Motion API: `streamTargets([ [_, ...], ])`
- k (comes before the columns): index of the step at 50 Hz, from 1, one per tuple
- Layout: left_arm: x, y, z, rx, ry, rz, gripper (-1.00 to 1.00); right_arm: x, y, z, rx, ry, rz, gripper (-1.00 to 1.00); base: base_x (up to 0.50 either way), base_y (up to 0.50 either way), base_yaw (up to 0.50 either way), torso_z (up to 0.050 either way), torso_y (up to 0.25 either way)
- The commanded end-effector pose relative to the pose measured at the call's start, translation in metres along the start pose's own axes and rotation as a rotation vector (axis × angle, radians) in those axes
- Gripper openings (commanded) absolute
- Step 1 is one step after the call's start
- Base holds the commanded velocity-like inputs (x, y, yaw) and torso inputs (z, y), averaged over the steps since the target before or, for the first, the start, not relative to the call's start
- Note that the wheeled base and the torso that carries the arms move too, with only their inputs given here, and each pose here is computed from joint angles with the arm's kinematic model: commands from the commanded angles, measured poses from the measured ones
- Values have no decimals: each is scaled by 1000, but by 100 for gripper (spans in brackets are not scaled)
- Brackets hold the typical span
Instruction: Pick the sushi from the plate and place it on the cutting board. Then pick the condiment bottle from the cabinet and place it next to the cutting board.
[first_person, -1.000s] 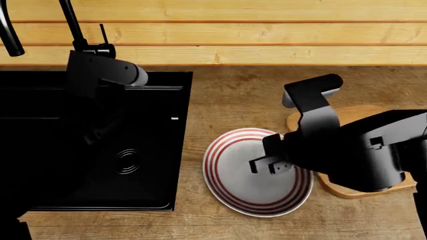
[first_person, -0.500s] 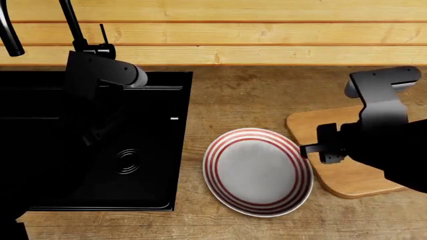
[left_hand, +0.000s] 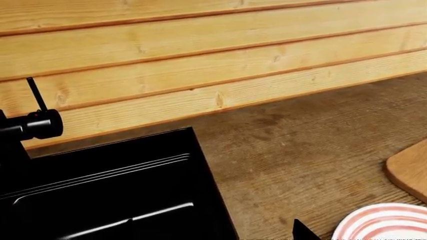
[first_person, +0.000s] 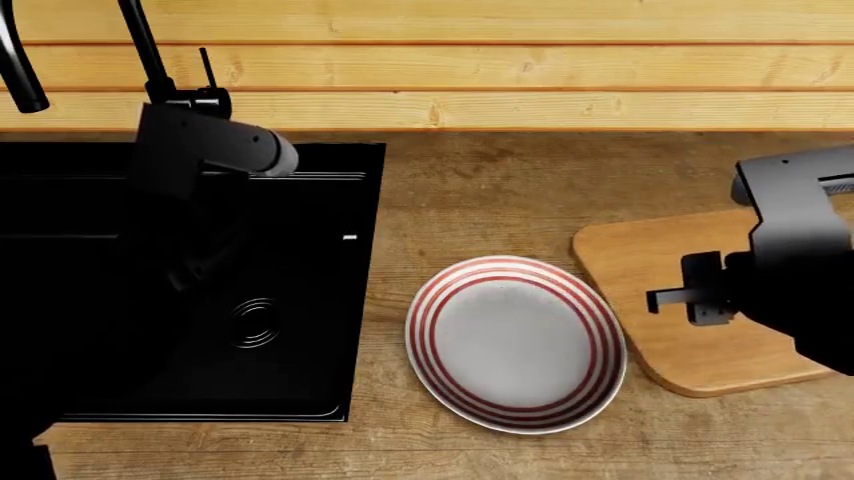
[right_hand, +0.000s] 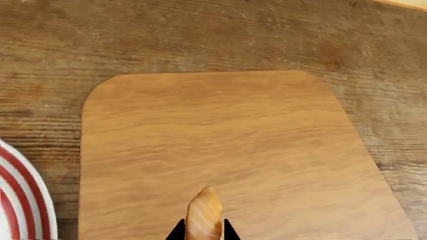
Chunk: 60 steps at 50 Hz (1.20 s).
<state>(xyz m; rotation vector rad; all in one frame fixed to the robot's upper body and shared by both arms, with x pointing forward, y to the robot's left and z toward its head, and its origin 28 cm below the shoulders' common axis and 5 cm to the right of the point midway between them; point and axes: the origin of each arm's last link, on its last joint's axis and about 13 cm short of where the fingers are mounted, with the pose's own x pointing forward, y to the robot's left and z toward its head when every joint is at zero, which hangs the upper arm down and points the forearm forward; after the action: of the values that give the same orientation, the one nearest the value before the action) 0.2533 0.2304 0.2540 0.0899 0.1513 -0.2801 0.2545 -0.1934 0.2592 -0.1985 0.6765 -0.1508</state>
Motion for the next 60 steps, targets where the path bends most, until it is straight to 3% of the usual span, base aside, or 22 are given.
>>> streamTargets([
  [1,0,0,-2,0,5,0,100,18,1,-4,-21,34,-39,-100,0,0,0,0,0],
  [11,-1,1,-5,-1,11,4,100,26,4,-9,-25,52,-35,-100,0,0,0,0,0],
  [12,0,1,-6,-1,12,4,100,26,3,-9,-25,52,-36,100,0,0,0,0,0],
  [26,0,0,-4,-2,11,-1,100,16,-1,-3,-18,24,-53,100,0,0,0,0,0],
  [35,-7,0,1,-3,-14,13,100,-32,2,25,39,-220,-7,100,0,0,0,0,0],
  [41,-15,-1,9,7,-64,38,100,-49,13,22,77,-361,41,100,0,0,0,0,0],
  [46,-20,-2,14,20,-99,61,100,-56,24,16,54,-467,85,100,0,0,0,0,0],
  [60,-26,-4,22,28,-126,72,100,-65,32,10,90,-549,104,100,-321,0,0,0,1],
])
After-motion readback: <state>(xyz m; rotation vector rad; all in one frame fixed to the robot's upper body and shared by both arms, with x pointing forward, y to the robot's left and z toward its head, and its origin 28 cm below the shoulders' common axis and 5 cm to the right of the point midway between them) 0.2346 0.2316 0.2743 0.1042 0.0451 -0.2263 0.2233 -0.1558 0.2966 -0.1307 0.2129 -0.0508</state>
